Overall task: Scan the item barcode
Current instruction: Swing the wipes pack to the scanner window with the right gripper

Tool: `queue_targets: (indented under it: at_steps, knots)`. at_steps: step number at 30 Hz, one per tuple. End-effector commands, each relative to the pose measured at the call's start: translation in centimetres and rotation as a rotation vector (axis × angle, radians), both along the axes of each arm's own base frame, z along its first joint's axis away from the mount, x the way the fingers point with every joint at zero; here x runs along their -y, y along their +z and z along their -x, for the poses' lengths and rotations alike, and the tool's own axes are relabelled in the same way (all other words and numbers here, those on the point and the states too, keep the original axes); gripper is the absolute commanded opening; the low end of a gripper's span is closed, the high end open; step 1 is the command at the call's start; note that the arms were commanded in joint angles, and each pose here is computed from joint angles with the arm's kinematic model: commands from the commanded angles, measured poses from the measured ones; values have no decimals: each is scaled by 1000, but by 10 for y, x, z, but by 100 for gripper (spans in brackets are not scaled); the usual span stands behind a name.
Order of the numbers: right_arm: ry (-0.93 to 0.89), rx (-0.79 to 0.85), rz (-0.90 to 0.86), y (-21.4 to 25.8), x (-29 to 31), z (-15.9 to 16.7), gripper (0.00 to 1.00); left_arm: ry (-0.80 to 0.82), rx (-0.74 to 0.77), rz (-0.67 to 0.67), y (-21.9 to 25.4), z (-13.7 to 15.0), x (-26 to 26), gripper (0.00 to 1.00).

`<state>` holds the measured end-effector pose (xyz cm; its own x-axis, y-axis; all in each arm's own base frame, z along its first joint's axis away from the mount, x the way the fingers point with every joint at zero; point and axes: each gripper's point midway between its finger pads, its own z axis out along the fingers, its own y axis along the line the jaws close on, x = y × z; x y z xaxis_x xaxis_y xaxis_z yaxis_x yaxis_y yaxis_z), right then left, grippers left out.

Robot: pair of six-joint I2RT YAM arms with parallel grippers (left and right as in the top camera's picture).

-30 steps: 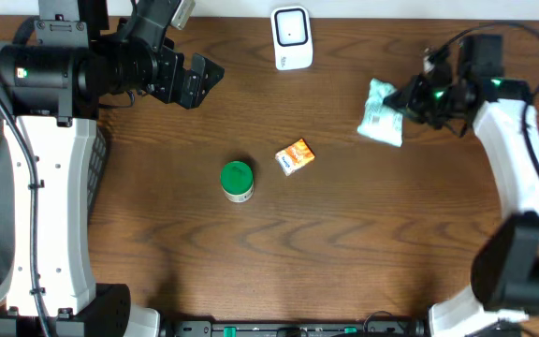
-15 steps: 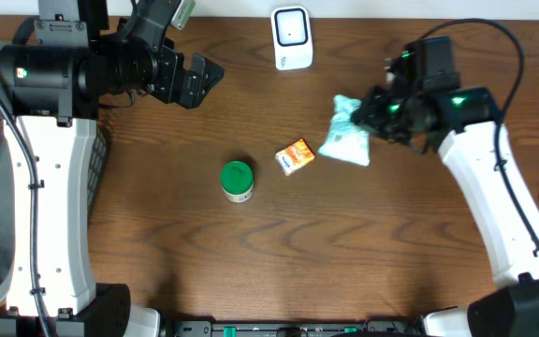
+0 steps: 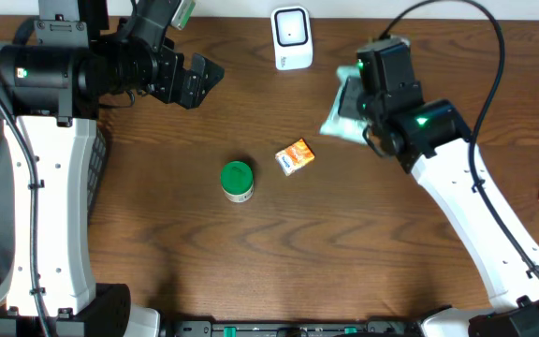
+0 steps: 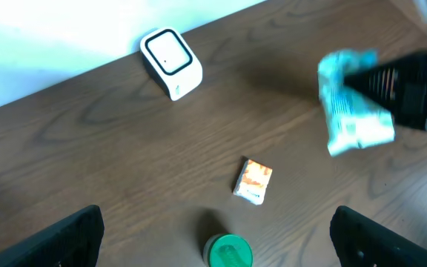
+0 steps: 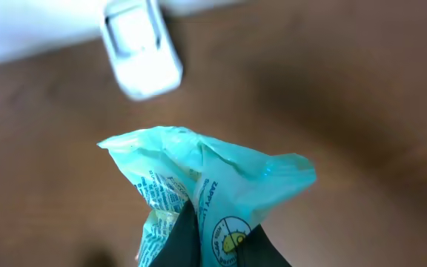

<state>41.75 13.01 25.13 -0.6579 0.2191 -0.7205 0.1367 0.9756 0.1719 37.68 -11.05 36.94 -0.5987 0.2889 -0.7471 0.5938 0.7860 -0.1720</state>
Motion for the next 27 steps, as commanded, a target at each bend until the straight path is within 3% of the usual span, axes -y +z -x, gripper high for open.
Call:
queue_targets:
  at_steps: [1, 16, 19, 27]
  knots:
    - [-110, 127, 250, 23, 36, -16, 2, -2, -6, -10, -4, -1, -1, 98]
    - [-16, 396, 740, -28, 18, -154, 1, -2, -6, -10, -4, -1, -1, 98]
    - [-16, 497, 765, -33, 10, -172, 1, -3, -6, -10, -4, -1, -1, 98]
    - [253, 721, 960, -57, -41, -198, 1, -2, -6, -10, -4, -1, -1, 98]
